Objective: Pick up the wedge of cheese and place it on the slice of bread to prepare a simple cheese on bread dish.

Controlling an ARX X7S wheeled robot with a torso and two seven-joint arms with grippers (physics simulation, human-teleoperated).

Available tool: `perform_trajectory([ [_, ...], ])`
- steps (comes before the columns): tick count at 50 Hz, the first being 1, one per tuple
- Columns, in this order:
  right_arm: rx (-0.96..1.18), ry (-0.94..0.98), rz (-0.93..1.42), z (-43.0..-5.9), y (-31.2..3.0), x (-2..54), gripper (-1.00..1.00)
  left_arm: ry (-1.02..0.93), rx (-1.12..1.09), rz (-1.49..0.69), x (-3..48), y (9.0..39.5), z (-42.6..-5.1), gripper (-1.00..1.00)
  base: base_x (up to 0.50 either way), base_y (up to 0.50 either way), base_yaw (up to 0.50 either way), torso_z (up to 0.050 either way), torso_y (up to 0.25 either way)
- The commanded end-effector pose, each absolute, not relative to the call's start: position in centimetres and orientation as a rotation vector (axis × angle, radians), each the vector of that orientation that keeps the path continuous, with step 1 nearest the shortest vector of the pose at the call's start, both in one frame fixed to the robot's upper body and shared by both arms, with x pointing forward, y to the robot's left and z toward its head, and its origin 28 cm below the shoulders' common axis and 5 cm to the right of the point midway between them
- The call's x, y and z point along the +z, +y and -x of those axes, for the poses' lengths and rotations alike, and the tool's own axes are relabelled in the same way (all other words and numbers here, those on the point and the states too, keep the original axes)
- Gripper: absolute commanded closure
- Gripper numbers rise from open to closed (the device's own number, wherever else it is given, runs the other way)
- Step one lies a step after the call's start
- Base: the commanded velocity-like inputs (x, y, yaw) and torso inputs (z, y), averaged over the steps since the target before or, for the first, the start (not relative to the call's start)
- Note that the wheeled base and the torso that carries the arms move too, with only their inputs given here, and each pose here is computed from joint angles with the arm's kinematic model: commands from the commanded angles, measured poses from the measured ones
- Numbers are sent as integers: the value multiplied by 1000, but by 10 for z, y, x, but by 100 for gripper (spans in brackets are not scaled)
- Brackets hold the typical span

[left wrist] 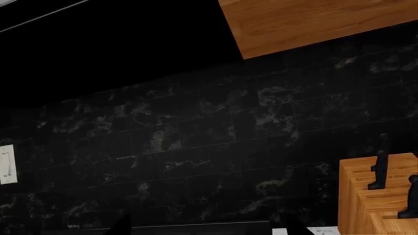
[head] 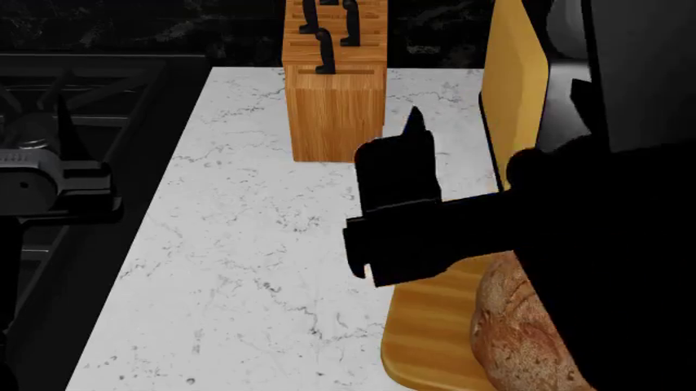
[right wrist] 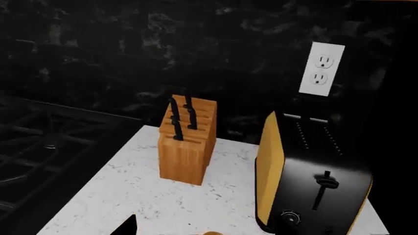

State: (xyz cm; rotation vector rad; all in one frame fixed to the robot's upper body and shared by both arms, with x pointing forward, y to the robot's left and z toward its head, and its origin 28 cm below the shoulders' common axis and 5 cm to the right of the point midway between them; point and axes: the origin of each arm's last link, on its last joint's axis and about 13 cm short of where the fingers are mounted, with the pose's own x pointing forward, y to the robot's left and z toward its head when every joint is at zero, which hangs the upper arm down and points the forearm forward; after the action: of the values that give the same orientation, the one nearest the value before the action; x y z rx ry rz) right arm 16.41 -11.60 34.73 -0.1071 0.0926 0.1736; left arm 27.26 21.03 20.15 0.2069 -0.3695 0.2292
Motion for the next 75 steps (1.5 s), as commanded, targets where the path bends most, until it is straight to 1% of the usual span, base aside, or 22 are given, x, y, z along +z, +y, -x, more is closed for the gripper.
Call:
perform_trajectory([
  [1,305,86,94,-183,-98,330,-100,-371,229,-205,201,210,-273,-100,0,0,0,0,0],
  [11,330,96,66,-194,-97,320,-100,-371,226,-205,201,210,-273,-100,0,0,0,0,0],
  [26,354,138,10,-206,-99,291,-100,-374,228,-206,201,210,-272,-100,0,0,0,0,0],
  [48,360,118,5,-205,-99,289,-100,-381,186,-202,201,209,-271,-100,0,0,0,0,0],
  [51,362,113,7,-204,-99,289,-100,-375,186,-160,202,211,-272,-100,0,0,0,0,0],
  [52,361,111,3,-204,-99,290,-100,-407,161,-114,206,211,-270,-100,0,0,0,0,0],
  [53,363,105,1,-204,-99,290,-100,-379,108,-92,209,210,-266,-100,0,0,0,0,0],
  [55,359,98,0,-203,-99,289,-100,-388,114,-107,215,210,-257,-100,0,0,0,0,0],
  [56,360,94,-1,-200,-99,289,-100,-406,75,-65,222,210,-247,-100,0,0,0,0,0],
  [58,354,70,0,-192,-100,289,-100,-451,52,-76,237,211,-226,-100,0,0,0,0,0],
  [62,339,39,1,-181,-101,289,-100,-498,29,-83,255,215,-196,-100,0,0,0,0,0],
  [64,322,19,30,-174,-101,288,-100,-522,71,-91,264,219,-187,-100,0,0,0,0,0],
  [66,325,1,21,-167,-102,289,-100,-526,8,-114,270,216,-171,-100,0,0,0,0,0],
  [71,320,-16,33,-155,-101,286,-100,-570,-26,-97,285,216,-153,-100,0,0,0,0,0],
  [72,325,-47,56,-152,-101,285,-100,-574,-22,-108,289,216,-150,-100,0,0,0,0,0],
  [75,317,-64,33,-145,-102,284,-100,-618,-41,-108,299,217,-143,-100,0,0,0,0,0],
])
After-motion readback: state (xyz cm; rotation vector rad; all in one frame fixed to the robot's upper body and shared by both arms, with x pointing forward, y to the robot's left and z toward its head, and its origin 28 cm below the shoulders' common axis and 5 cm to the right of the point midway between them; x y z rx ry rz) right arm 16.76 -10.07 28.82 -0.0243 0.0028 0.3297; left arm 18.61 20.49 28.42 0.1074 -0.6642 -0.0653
